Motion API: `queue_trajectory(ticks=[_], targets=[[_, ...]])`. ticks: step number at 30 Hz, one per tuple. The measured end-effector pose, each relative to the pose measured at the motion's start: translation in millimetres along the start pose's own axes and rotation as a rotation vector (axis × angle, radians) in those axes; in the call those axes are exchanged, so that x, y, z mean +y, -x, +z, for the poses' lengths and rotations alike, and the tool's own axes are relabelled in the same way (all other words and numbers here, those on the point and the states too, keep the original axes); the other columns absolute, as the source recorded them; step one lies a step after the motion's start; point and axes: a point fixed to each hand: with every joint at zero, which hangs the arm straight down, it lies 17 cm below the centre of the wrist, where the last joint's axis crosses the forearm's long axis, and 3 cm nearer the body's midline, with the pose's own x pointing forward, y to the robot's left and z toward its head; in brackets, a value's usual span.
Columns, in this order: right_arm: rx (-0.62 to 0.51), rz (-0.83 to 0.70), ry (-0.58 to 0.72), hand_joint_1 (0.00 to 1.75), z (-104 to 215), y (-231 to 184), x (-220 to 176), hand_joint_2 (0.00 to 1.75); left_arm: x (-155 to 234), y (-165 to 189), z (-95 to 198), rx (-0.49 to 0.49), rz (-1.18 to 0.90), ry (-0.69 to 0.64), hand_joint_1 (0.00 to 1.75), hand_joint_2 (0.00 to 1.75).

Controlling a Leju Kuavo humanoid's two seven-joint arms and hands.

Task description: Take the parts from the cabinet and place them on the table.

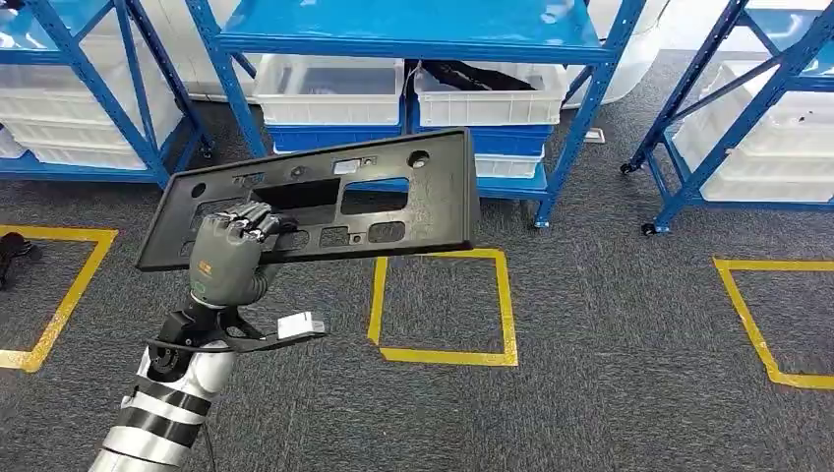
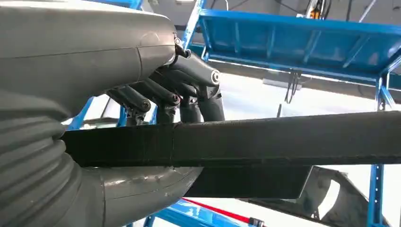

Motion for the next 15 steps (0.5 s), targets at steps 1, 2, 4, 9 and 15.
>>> queue_trajectory(ticks=[1,2,4,9,15], targets=[[0.000,-0.002,0.000,0.00,0.3,-0.1,0.7,1.75,0.2,-1.1,-0.3,-0.002,0.004,-0.003,1.75,1.75],[0.000,-0.005,0.003,0.00,0.2,-0.1,0.2,1.75,0.1,-0.9,-0.3,-0.002,0.005,-0.003,1.75,1.75],[0.003,-0.012,0.004,0.00,0.3,1.0,0.0,1.75,-1.9,-2.7,-0.6,-0.004,0.011,-0.001,1.75,1.75],[0.011,-0.020,0.006,0.00,0.5,4.2,-0.5,1.75,-2.8,-7.7,-7.3,-0.014,0.017,-0.011,1.75,1.75],[-0.002,-0.016,0.009,0.00,-0.6,-0.1,-2.8,1.75,-4.1,-9.1,-5.1,-0.021,0.031,-0.011,1.75,1.75]])
